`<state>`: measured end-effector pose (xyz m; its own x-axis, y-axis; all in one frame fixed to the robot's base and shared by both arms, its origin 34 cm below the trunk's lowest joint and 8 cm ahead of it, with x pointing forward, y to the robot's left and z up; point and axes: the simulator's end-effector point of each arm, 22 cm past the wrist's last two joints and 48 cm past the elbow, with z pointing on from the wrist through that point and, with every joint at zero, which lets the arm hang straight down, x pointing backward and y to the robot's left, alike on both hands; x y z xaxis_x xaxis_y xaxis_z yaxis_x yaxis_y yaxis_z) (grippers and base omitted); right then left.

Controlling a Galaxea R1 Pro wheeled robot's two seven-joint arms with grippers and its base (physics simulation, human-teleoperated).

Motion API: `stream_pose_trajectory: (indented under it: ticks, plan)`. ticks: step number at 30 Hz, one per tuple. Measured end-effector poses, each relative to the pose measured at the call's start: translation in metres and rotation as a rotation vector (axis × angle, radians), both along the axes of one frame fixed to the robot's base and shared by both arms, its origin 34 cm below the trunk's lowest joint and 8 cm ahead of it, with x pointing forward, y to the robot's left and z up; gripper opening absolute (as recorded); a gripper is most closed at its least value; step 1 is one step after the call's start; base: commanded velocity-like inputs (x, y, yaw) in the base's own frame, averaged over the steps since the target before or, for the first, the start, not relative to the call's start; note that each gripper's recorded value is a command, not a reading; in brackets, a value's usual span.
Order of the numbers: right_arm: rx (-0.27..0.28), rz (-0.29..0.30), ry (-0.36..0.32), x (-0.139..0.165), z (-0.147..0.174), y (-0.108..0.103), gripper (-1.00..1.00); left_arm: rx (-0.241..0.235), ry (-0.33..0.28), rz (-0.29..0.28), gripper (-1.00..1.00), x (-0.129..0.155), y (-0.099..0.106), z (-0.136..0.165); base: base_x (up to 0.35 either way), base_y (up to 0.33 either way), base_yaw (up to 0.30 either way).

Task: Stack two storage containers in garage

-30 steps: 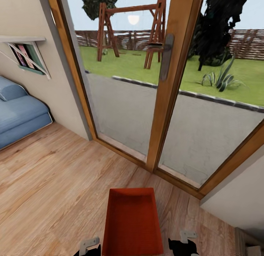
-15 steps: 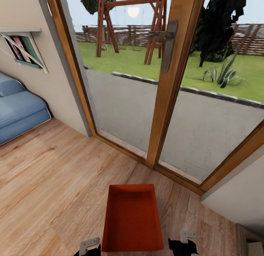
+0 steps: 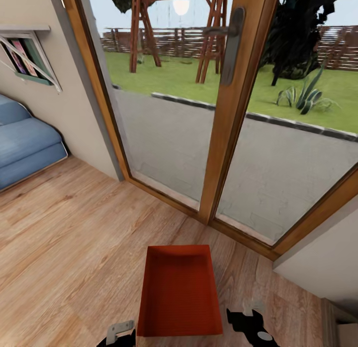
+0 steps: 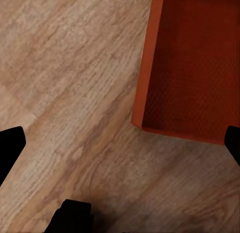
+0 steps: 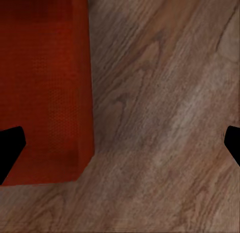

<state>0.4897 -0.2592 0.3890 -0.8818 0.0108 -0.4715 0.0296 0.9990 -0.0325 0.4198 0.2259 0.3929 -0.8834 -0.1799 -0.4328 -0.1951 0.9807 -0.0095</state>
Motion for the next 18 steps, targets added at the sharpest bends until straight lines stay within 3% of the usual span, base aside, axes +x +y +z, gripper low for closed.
stream_pose_trajectory:
  ticks: [6,9,16,18]
  plan:
    - [0.004,0.005,-0.056,0.027,0.001,0.003,1.00,-0.013,-0.032,0.000,1.00,0.045,-0.002,0.003,0.000,0.000,0.000]
    - [0.003,0.005,-0.084,0.041,0.002,0.003,1.00,-0.013,-0.073,0.001,1.00,0.080,0.000,0.015,0.000,0.000,0.000]
    - [0.000,-0.001,-0.142,0.081,0.004,0.002,1.00,-0.039,-0.182,-0.006,1.00,0.150,-0.015,0.033,0.000,0.000,0.000]
    - [-0.001,-0.002,-0.156,0.091,0.005,0.001,1.00,-0.062,-0.237,-0.023,1.00,0.187,-0.022,0.046,0.000,0.000,0.000]
